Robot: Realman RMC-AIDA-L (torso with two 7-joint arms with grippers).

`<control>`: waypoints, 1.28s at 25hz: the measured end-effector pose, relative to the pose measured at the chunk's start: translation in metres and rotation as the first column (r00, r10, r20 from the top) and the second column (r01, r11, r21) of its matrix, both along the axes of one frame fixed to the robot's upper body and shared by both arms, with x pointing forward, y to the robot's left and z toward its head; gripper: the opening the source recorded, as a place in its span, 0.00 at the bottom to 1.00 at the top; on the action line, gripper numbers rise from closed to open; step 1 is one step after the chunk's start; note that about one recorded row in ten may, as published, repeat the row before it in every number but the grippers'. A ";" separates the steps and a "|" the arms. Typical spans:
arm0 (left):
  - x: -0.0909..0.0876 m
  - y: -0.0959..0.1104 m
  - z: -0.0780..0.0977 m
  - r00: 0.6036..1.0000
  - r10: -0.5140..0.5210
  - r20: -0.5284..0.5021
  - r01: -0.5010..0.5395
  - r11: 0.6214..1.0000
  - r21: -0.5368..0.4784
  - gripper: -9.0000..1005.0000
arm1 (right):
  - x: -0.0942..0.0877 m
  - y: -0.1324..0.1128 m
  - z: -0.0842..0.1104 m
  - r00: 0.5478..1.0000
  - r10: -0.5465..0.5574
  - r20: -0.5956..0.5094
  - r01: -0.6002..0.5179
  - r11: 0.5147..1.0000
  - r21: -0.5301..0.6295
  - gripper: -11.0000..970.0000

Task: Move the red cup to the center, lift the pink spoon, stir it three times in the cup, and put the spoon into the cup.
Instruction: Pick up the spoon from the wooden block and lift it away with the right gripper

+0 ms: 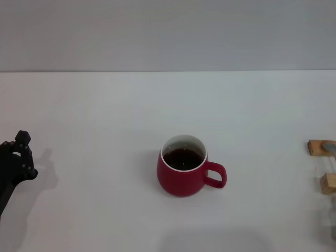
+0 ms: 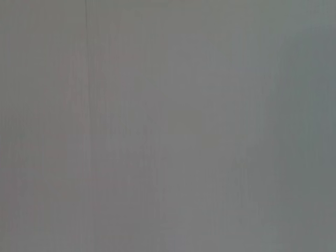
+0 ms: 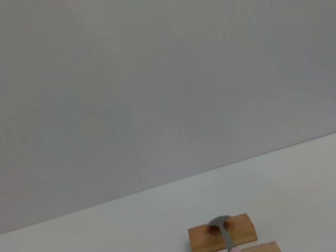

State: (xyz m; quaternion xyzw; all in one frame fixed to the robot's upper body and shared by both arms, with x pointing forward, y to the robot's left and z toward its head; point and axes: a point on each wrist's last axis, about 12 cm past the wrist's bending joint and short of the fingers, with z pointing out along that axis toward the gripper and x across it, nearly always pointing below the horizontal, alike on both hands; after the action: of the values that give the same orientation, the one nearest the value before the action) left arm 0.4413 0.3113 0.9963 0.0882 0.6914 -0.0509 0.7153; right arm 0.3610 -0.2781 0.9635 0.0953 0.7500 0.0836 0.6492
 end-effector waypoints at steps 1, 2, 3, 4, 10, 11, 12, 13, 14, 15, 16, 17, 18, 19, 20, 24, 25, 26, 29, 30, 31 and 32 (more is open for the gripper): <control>0.000 0.000 0.000 1.000 0.000 0.000 0.000 1.000 0.000 0.01 | 0.000 0.000 0.000 1.000 0.000 0.000 0.000 1.000 -0.001 0.44; 0.000 0.000 0.000 1.000 0.001 0.000 -0.001 1.000 0.000 0.01 | 0.000 0.000 0.000 1.000 0.000 -0.001 0.000 1.000 -0.002 0.44; 0.000 0.000 0.000 1.000 0.001 0.000 -0.001 1.000 0.000 0.01 | 0.000 -0.001 0.000 1.000 -0.003 -0.002 0.003 1.000 -0.002 0.44; 0.000 0.000 0.000 1.000 0.001 0.000 -0.001 1.000 0.000 0.01 | 0.000 -0.001 0.000 1.000 -0.003 -0.002 0.003 1.000 -0.002 0.44; 0.000 0.000 0.000 1.000 0.002 -0.001 -0.002 1.000 0.000 0.01 | 0.000 -0.001 0.000 1.000 -0.004 0.001 0.004 1.000 -0.002 0.38; 0.000 0.000 0.000 1.000 0.002 -0.001 -0.002 1.000 0.000 0.01 | 0.000 -0.001 0.000 1.000 -0.004 0.001 0.004 1.000 -0.002 0.37; 0.000 0.000 0.000 1.000 0.002 -0.001 -0.002 1.000 0.000 0.01 | 0.000 -0.001 0.000 1.000 -0.004 0.001 0.004 1.000 -0.002 0.37; 0.000 0.000 0.000 1.000 0.001 -0.001 -0.001 1.000 0.001 0.01 | 0.000 -0.001 0.000 1.000 -0.004 0.002 0.004 1.000 -0.002 0.37; 0.000 0.000 0.000 1.000 0.001 -0.001 -0.001 1.000 0.001 0.01 | 0.000 -0.001 0.000 1.000 -0.004 0.002 0.004 1.000 -0.002 0.37; 0.001 0.000 0.000 1.000 0.000 -0.001 0.000 1.000 0.001 0.01 | 0.000 -0.001 0.000 1.000 -0.004 0.002 0.004 1.000 -0.002 0.38; 0.001 0.000 0.000 1.000 0.000 -0.001 0.000 1.000 0.001 0.01 | 0.000 -0.001 0.000 1.000 -0.004 0.003 0.004 1.000 -0.002 0.38; 0.001 0.000 0.000 1.000 0.000 -0.001 0.000 1.000 0.001 0.01 | 0.000 -0.001 0.000 1.000 -0.004 0.003 0.004 1.000 -0.002 0.37; 0.000 0.000 0.000 1.000 0.000 -0.001 0.000 1.000 0.001 0.01 | 0.000 -0.001 0.000 1.000 -0.005 0.003 0.005 1.000 -0.002 0.36; 0.000 0.000 0.000 1.000 0.000 -0.001 0.000 1.000 0.001 0.01 | 0.000 -0.001 0.000 1.000 -0.005 0.003 0.005 1.000 -0.002 0.35; 0.000 0.000 0.000 1.000 0.001 -0.001 -0.001 1.000 0.001 0.01 | -0.001 -0.001 0.000 1.000 -0.006 0.003 0.006 1.000 -0.003 0.34; -0.001 0.001 0.000 1.000 0.003 0.000 -0.003 1.000 0.000 0.01 | 0.000 -0.001 0.001 1.000 -0.001 0.006 0.001 1.000 -0.006 0.31; -0.001 0.001 0.000 1.000 0.003 0.000 -0.003 1.000 0.000 0.01 | 0.000 0.000 0.001 1.000 0.001 0.006 -0.001 1.000 -0.006 0.30; -0.001 0.001 0.000 1.000 0.003 0.001 -0.003 1.000 0.000 0.01 | 0.000 0.000 0.001 1.000 0.001 0.006 -0.001 1.000 -0.006 0.29; -0.001 0.001 0.000 1.000 0.003 0.001 -0.003 1.000 0.000 0.01 | 0.000 -0.001 0.001 1.000 0.001 0.006 -0.001 1.000 -0.004 0.27; -0.001 0.001 0.000 1.000 0.003 0.001 -0.003 1.000 0.000 0.01 | 0.000 -0.001 0.001 1.000 0.002 0.006 -0.002 1.000 -0.004 0.26; -0.001 0.001 0.000 1.000 0.002 0.001 -0.002 1.000 0.000 0.01 | 0.000 0.000 0.001 1.000 0.003 0.006 -0.003 1.000 -0.004 0.24; -0.001 0.001 0.000 1.000 0.002 0.001 -0.002 1.000 0.000 0.01 | 0.000 0.000 0.001 1.000 0.003 0.006 -0.003 1.000 -0.003 0.22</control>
State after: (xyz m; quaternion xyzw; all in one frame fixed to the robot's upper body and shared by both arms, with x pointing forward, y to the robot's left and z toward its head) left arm 0.4403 0.3118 0.9963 0.0873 0.6910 -0.0501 0.7159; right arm 0.3610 -0.2786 0.9642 0.0928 0.7482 0.0836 0.6516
